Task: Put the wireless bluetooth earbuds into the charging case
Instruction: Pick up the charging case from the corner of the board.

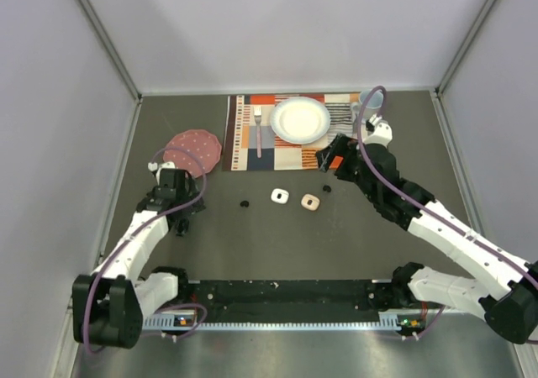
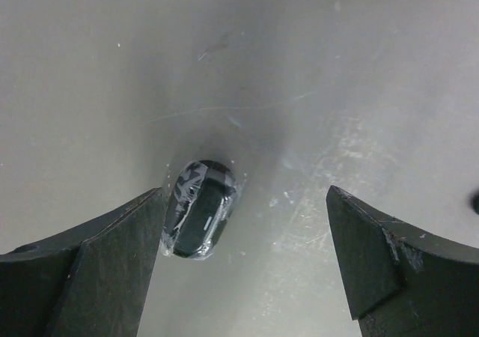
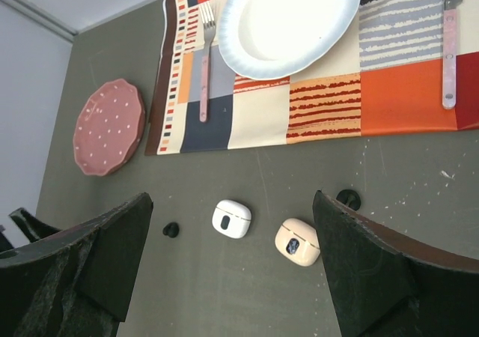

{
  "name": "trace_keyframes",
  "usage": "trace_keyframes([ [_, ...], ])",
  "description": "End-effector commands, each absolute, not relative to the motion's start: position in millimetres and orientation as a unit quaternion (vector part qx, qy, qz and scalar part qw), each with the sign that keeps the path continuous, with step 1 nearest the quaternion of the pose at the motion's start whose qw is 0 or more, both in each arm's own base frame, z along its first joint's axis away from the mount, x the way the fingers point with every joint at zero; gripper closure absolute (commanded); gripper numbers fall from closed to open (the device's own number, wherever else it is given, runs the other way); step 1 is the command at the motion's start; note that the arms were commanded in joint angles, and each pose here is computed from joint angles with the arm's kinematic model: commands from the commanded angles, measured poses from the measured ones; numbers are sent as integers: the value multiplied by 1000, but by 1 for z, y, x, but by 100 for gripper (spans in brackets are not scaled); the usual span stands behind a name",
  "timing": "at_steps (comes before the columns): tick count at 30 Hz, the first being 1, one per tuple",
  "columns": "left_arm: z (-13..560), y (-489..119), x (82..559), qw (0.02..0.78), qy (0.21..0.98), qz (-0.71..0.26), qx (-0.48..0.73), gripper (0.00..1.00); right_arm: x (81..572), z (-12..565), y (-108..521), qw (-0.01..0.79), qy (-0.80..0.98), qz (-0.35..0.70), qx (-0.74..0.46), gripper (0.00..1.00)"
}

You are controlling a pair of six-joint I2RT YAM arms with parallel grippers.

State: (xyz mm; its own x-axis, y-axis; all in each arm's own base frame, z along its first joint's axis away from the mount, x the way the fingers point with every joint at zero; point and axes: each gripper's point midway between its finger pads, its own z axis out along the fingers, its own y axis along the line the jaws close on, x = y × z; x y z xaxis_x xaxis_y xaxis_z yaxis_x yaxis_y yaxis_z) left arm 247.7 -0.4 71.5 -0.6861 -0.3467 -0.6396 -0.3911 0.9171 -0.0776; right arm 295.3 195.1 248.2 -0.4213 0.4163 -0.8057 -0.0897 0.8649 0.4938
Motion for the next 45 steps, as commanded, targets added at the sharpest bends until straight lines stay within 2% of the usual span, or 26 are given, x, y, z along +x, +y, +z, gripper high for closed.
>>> trace_keyframes([
  [1, 73, -2, 256, 312, 931, 18, -190, 8, 302, 276, 196, 548, 786, 265, 104, 11],
  [9, 54, 13, 249, 272, 934, 58, -222, 11, 304, 273, 189, 548, 787, 263, 112, 11],
  [22, 36, -1, 239, 202, 956, 33, -209, 25, 303, 271, 184, 548, 786, 260, 115, 11],
  [26, 26, -8, 230, 161, 965, 23, -205, 25, 304, 270, 178, 550, 785, 259, 121, 11],
  [36, 18, -34, 223, 125, 978, -19, -166, 27, 305, 267, 172, 547, 785, 260, 127, 11],
  [41, 17, -34, 222, 128, 977, -21, -171, 46, 306, 267, 173, 547, 785, 261, 127, 11],
  [42, 17, -34, 221, 127, 977, -20, -171, 54, 306, 268, 173, 547, 785, 262, 127, 11],
  [43, 19, -34, 223, 134, 976, -22, -172, 67, 306, 269, 173, 547, 785, 263, 127, 11],
  [45, 20, -35, 225, 142, 975, -25, -171, 78, 306, 270, 174, 547, 784, 265, 127, 11],
])
